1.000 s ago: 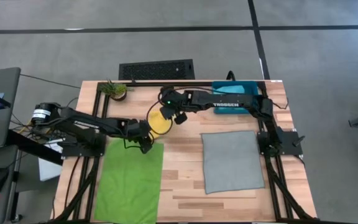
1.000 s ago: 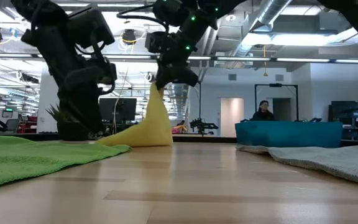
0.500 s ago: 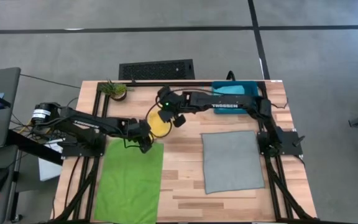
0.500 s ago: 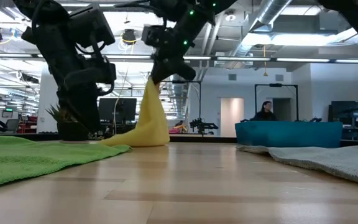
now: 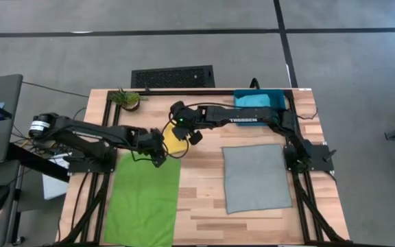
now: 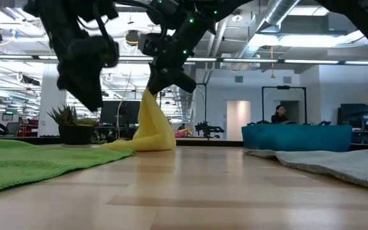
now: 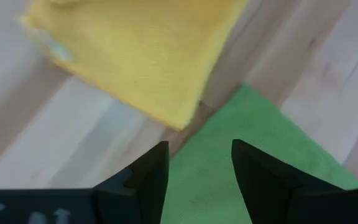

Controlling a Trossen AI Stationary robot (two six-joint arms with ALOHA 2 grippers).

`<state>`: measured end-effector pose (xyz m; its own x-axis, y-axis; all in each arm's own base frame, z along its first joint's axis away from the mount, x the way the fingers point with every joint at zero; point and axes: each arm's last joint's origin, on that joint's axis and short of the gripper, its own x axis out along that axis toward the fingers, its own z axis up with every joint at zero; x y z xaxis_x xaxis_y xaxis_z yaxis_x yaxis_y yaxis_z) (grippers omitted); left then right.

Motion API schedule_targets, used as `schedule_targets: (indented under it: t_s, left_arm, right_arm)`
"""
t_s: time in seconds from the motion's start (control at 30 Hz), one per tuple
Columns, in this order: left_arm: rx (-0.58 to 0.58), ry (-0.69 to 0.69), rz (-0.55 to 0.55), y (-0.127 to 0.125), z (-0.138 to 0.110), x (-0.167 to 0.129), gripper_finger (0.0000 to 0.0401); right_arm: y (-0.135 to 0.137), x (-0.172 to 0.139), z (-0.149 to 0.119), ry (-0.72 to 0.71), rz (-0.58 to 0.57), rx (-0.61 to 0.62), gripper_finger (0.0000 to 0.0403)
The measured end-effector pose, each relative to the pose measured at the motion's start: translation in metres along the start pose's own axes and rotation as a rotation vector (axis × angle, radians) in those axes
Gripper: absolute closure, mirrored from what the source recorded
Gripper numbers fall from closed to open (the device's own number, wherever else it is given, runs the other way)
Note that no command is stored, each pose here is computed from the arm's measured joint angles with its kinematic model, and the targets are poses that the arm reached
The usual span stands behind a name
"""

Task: Fold microfiber towels
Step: Fold the yellow microfiber cloth

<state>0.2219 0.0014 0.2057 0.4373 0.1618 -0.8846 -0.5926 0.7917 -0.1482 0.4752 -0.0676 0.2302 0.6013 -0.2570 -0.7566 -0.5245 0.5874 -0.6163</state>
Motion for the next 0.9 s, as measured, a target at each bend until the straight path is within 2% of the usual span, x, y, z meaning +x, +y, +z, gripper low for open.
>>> schedule_targets:
  t_s: [0.13, 0.37, 0.7, 0.9]
  left_arm:
    - [-0.027, -0.013, 0.050, 0.004, 0.000, -0.021, 0.0232]
    - [-0.072, -0.095, 0.012, 0.012, -0.002, -0.055, 0.0232]
    - [-0.102, -0.217, -0.024, 0.023, -0.006, -0.081, 0.0232]
    - [-0.094, -0.222, -0.024, 0.024, -0.007, -0.083, 0.0232]
  right_arm:
    - [0.003, 0.001, 0.005, -0.091, 0.046, 0.024, 0.0397]
    - [0.000, 0.001, 0.012, -0.247, 0.084, 0.123, 0.0397]
    - [0.004, 0.000, 0.012, -0.278, 0.157, 0.162, 0.0395]
    - [0.005, 0.000, 0.013, -0.278, 0.158, 0.177, 0.0366]
